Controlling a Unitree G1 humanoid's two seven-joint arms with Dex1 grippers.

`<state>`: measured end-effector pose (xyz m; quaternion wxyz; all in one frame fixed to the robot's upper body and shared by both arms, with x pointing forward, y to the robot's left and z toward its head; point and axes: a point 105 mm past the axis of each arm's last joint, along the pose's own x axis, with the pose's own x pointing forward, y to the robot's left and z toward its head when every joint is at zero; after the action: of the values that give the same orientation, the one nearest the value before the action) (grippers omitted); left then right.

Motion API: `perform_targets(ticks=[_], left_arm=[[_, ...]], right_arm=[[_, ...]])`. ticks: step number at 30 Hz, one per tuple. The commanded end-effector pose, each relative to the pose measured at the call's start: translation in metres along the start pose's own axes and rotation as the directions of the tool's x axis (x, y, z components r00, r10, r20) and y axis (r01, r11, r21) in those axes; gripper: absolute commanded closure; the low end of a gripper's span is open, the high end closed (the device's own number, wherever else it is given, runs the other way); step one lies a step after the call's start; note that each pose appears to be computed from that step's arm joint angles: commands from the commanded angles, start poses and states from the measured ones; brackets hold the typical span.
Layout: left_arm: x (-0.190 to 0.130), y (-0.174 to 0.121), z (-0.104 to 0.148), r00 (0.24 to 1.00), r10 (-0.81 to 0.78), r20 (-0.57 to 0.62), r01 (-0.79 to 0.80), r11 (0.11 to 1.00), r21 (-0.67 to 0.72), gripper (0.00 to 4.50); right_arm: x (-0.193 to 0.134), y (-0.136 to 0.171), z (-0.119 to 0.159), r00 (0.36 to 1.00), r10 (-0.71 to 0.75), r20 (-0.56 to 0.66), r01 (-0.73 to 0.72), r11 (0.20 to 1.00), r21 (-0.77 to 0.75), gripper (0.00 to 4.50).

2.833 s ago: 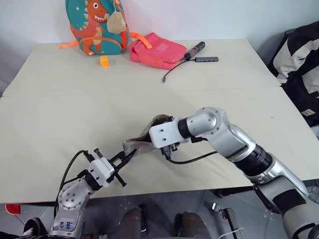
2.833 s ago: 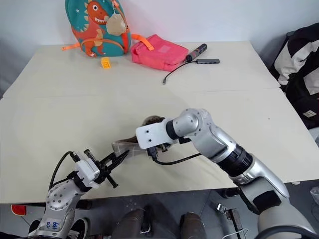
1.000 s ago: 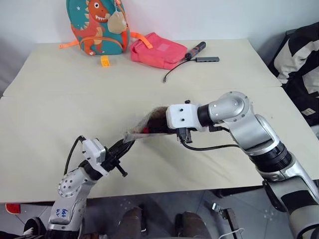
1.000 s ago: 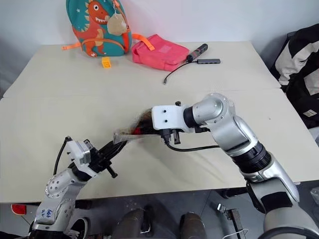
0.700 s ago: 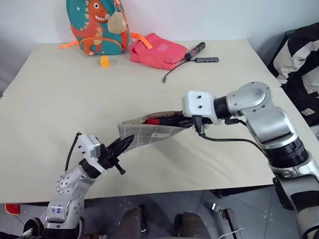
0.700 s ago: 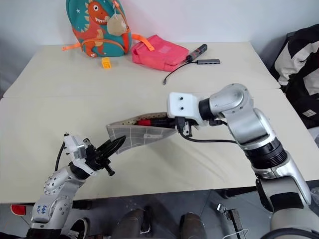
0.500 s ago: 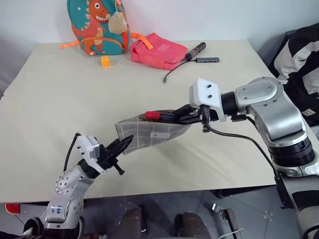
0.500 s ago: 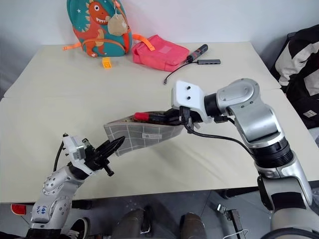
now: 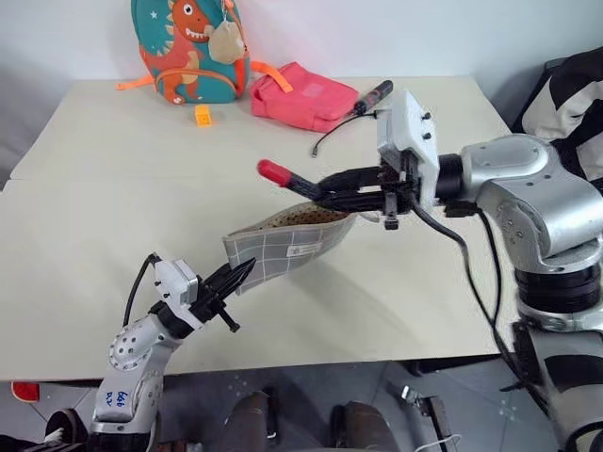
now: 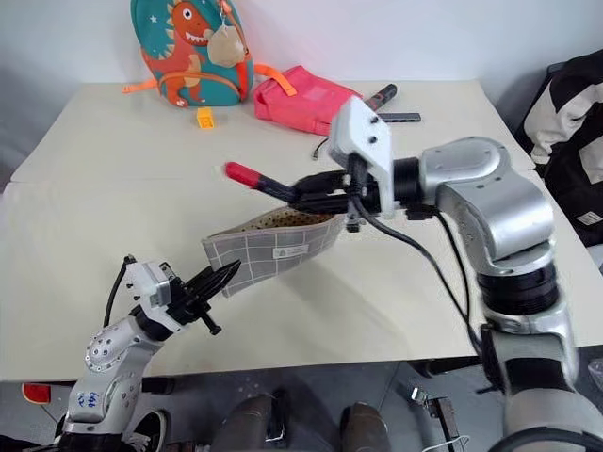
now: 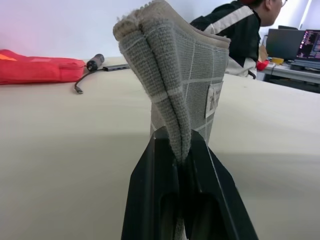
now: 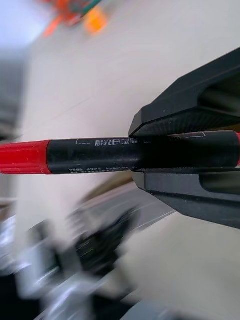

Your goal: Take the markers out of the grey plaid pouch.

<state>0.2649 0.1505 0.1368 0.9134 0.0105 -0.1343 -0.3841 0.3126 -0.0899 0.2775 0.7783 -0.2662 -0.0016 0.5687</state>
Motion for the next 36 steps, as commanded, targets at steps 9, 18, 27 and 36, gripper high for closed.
perform_targets(ticks=[9,18,27,36], left_arm=[[-0.009,0.0,0.002,1.0,-0.011,0.003,0.011,0.999,0.035,4.5],[-0.007,0.001,0.004,0.999,-0.034,0.001,0.034,0.998,0.052,4.5],[-0.008,-0.002,0.005,0.999,-0.034,0.002,0.033,0.998,0.049,4.5],[-0.008,-0.004,0.004,1.0,-0.03,0.004,0.03,0.999,0.041,4.5]], right_arm=[[-0.109,-0.028,-0.147,0.717,-0.344,-0.606,0.294,0.938,-0.184,3.97],[-0.087,-0.019,-0.197,0.717,-0.464,-0.52,0.594,0.798,0.108,3.97],[-0.077,-0.013,-0.191,0.764,-0.424,-0.487,0.569,0.798,0.197,2.29],[-0.086,-0.028,-0.169,0.758,-0.452,-0.47,0.565,0.815,0.128,0.03]])
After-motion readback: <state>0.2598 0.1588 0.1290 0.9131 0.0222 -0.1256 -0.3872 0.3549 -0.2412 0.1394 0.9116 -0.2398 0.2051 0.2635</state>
